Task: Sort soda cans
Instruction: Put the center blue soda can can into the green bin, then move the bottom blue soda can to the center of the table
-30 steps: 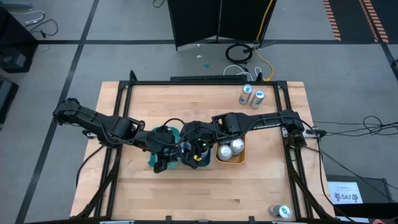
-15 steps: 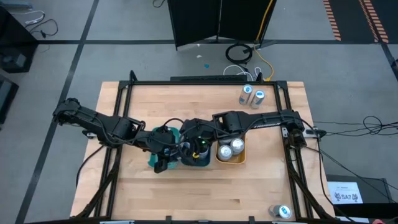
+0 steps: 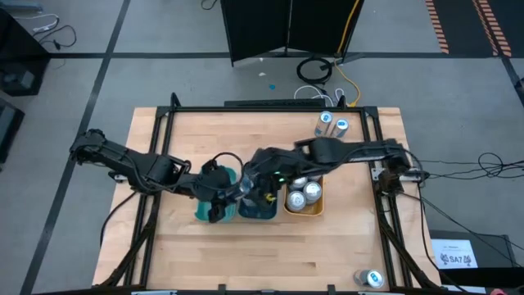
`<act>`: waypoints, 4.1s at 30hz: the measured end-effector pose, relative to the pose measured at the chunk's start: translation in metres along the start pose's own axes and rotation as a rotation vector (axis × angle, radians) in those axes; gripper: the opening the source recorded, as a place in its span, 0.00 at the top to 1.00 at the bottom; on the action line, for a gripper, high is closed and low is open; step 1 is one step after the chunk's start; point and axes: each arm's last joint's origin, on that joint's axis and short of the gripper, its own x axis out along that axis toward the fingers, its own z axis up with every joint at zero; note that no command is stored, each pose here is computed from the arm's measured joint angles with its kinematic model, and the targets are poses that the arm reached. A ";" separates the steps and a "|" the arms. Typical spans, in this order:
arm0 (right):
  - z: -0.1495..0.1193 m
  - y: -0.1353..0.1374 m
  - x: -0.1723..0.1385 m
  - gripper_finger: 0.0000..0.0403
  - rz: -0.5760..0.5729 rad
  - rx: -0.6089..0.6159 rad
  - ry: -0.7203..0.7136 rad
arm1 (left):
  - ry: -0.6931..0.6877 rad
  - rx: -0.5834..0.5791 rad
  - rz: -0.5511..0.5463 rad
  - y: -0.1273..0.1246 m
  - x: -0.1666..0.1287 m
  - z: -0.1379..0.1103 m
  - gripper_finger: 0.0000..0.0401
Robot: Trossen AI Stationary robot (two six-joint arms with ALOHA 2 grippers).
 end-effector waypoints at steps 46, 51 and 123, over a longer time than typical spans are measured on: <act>-0.175 0.078 -0.088 0.18 -0.387 0.167 -0.231 | -0.636 -0.463 0.592 0.036 0.130 -0.153 0.36; -0.175 0.078 -0.088 0.18 -0.385 0.169 -0.225 | -0.630 -0.473 0.629 0.042 0.143 -0.157 0.36; -0.173 0.088 -0.085 0.18 -0.293 0.184 -0.223 | -0.583 -0.208 0.612 0.045 0.084 -0.109 0.21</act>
